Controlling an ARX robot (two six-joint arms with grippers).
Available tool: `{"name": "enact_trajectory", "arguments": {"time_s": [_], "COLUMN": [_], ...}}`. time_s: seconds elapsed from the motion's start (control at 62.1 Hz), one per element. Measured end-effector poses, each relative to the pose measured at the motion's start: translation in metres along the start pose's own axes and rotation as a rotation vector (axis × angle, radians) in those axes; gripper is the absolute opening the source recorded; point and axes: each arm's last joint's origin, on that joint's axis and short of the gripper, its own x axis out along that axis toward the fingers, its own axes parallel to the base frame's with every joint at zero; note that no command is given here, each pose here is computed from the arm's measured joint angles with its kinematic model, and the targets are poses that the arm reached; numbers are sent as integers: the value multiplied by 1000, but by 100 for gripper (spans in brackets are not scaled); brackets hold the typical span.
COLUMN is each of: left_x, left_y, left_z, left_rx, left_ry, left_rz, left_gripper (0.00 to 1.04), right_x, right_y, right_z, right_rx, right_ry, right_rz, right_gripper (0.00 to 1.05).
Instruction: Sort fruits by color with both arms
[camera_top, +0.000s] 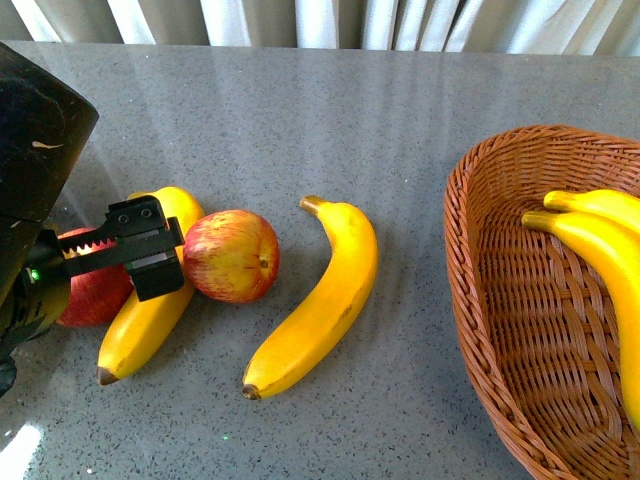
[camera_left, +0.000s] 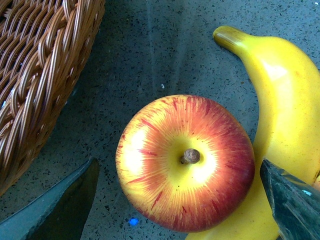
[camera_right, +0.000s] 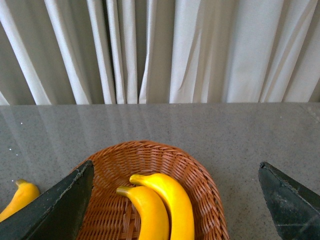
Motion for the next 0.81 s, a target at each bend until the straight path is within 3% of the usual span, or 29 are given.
{"name": "enact_trajectory", "arguments": {"time_s": [0.806], "left_x": [16], "left_y": [-7], "left_z": [0], "left_rx": [2], "left_ry": [18], "left_rz": [15], "left_gripper": [96], "right_x": [0], "right_y": [0], "right_z": [0], "right_rx": [0], "right_ry": [0], "right_rz": [0], "right_gripper": [96]}}
